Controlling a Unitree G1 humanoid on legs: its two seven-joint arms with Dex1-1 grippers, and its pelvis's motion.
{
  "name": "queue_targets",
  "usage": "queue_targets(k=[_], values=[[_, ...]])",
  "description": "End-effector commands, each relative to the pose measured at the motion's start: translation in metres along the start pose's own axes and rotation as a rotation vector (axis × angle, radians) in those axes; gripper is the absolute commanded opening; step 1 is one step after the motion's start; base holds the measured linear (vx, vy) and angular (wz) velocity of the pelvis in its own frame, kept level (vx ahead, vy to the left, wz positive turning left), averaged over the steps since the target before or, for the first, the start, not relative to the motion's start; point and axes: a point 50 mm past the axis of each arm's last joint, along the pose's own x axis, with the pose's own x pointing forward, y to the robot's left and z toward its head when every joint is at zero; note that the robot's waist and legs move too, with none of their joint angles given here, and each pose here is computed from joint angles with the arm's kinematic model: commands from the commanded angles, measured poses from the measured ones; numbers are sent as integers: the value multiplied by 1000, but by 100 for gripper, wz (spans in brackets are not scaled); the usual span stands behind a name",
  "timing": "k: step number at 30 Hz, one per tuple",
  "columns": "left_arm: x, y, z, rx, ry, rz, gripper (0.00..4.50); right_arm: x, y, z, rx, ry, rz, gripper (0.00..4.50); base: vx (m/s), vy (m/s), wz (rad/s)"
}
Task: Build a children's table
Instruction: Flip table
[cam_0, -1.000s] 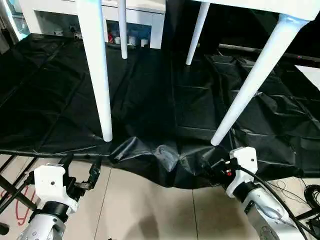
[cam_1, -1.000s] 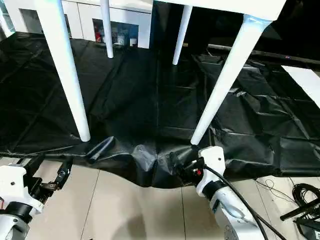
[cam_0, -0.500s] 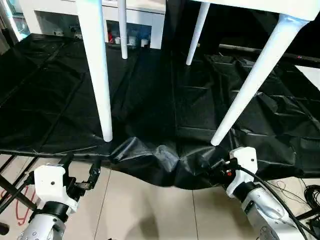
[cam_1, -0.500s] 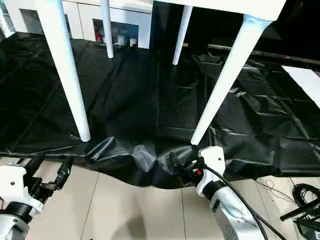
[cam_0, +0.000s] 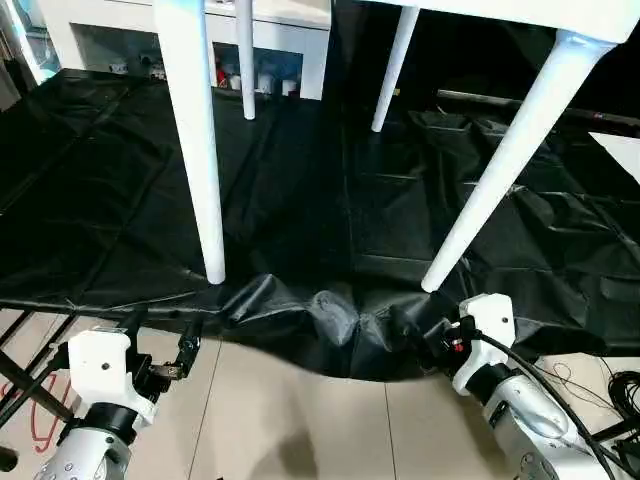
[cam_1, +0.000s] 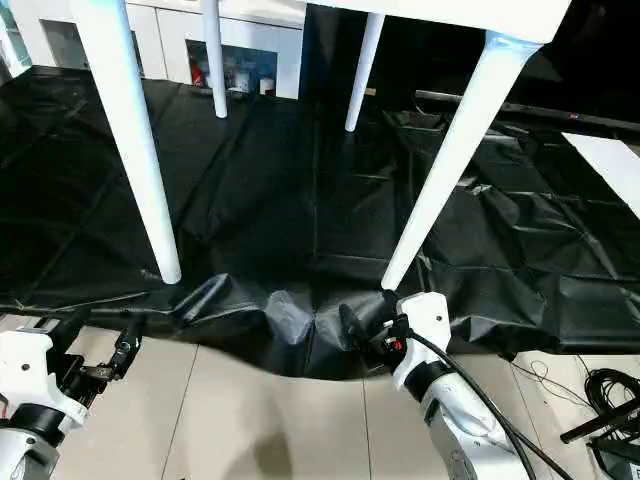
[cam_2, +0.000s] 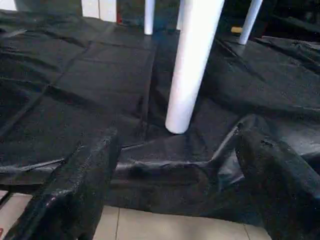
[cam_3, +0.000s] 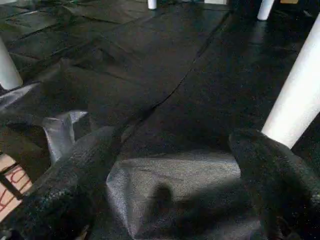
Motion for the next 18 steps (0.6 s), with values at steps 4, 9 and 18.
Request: queue_targets(k=[4, 9, 18], values=[[1, -3, 4, 6, -21, -19, 413, 0, -2, 5, -22, -12, -3, 400, 0, 0, 0], [1, -3, 4, 6, -21, -19, 413, 0, -2, 5, -22, -12, -3, 400, 0, 0, 0], [1, -3, 4, 6, -21, -19, 413, 0, -2, 5, -22, -12, -3, 400, 0, 0, 0]])
